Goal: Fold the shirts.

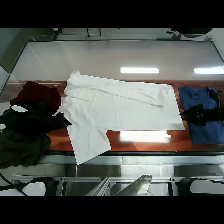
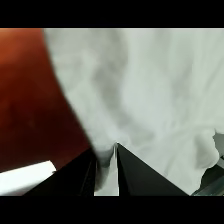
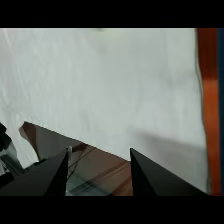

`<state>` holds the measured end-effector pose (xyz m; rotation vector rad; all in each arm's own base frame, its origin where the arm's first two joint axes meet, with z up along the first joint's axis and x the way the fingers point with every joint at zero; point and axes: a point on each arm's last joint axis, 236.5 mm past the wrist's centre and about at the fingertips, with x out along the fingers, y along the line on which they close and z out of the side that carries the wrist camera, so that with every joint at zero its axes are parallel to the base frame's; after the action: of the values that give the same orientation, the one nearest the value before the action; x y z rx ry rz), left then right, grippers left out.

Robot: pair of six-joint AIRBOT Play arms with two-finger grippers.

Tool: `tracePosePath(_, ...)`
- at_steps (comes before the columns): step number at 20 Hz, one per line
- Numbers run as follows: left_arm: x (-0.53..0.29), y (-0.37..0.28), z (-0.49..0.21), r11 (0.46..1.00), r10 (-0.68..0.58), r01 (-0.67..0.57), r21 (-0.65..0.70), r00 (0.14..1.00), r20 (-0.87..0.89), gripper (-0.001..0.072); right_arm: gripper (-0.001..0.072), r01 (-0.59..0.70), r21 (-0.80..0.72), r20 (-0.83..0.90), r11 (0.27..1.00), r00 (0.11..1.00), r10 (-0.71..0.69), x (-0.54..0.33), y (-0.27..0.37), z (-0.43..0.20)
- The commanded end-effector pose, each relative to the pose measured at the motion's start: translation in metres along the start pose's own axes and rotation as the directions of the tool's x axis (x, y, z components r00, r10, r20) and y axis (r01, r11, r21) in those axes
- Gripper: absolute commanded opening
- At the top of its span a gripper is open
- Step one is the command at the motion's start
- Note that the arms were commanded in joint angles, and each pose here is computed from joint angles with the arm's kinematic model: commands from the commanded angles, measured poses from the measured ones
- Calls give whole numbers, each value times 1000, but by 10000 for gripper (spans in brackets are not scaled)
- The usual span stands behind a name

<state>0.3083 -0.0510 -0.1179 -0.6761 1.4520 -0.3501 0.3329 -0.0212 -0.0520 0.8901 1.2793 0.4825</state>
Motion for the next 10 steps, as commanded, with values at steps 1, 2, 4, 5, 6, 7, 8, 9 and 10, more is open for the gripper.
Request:
tracePosePath(1,-14,11,9,1000,-3,4,-14,999,54,177,438,27,4,-6,1000,1000,-27,0,-6,-2)
tracePosePath(2,-14,12,11,1000,0,1,-15,998,62,177,438,23,4,-3,1000,1000,-23,-1,-5,-1)
tracePosePath(4,-12,8,17,1000,-10,11,-11,996,84,176,438,23,5,-4,1000,1000,-23,-1,-5,-1)
tracePosePath(5,-11,5,18,1000,-9,9,4,996,87,177,438,22,5,-6,1000,1000,-22,-1,-5,-1)
tracePosePath(6,-8,3,20,1000,-6,5,14,996,91,176,438,23,5,-9,1000,1000,-23,-1,-5,-2)
tracePosePath(7,-5,-2,22,1000,-10,8,20,995,96,176,438,24,4,-9,1000,1000,-23,-1,-6,-2)
tracePosePath(8,-2,-5,21,999,-8,5,31,996,92,176,438,24,4,-8,1000,1000,-24,0,-6,-2)
tracePosePath(9,1,-9,19,999,-7,3,46,997,80,176,438,24,4,-8,1000,1000,-24,0,-6,-2)
tracePosePath(10,3,-13,15,998,-12,8,56,998,65,176,438,26,4,-8,1000,1000,-26,0,-6,-2)
